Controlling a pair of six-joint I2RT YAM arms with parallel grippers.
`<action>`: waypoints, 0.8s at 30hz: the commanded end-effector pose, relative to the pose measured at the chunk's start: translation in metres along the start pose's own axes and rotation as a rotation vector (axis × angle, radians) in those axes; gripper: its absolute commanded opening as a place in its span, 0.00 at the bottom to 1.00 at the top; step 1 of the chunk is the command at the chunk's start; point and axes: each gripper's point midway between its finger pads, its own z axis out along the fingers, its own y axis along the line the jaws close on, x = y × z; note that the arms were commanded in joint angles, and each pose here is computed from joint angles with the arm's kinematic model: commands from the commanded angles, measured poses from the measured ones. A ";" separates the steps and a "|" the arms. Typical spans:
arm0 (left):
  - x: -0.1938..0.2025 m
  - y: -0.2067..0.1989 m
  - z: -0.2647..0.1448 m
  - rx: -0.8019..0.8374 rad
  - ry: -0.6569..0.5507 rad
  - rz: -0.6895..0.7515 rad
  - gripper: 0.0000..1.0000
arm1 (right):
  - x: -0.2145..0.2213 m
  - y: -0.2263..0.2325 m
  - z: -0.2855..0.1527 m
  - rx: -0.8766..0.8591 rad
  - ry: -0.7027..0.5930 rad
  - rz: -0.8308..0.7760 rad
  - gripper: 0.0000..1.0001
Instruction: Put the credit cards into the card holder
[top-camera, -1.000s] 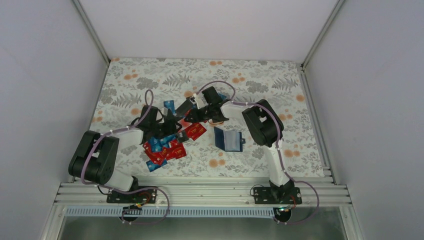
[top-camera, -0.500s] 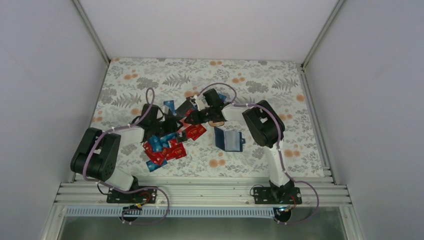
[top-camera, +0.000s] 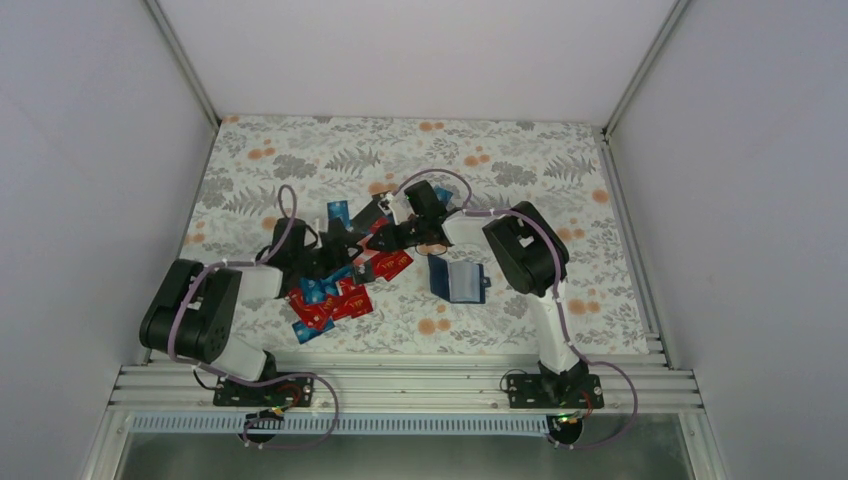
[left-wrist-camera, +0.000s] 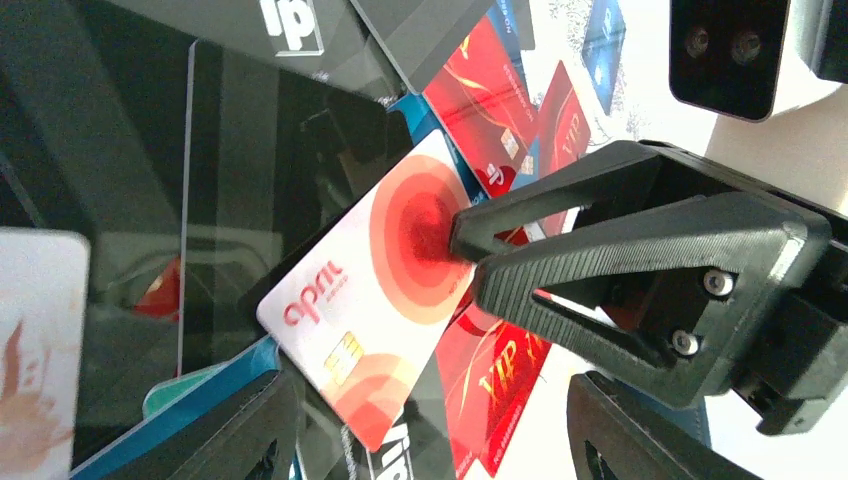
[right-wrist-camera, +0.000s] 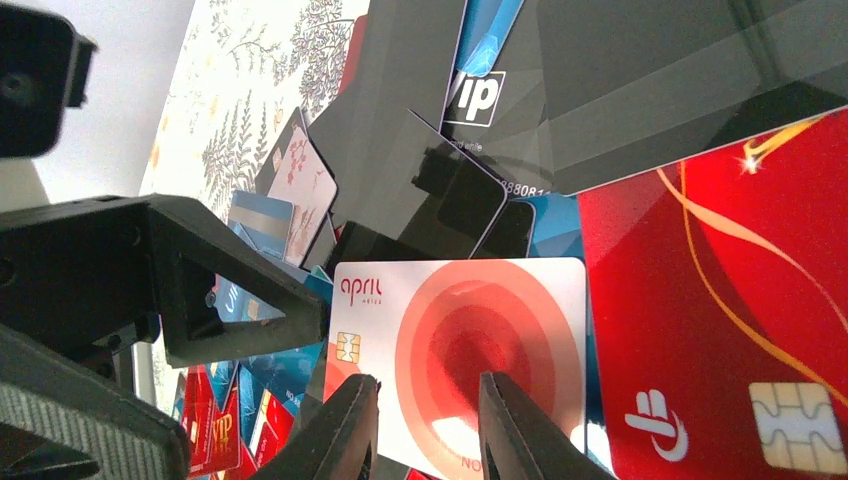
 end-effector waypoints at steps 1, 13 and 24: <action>-0.003 -0.012 -0.011 0.127 -0.031 -0.076 0.68 | 0.077 -0.038 0.016 0.123 0.187 0.163 0.29; -0.004 0.018 -0.009 -0.042 -0.007 -0.115 0.68 | 0.081 -0.039 0.016 0.124 0.196 0.167 0.29; -0.023 0.027 -0.006 -0.129 -0.048 -0.063 0.68 | 0.085 -0.039 0.016 0.118 0.202 0.166 0.28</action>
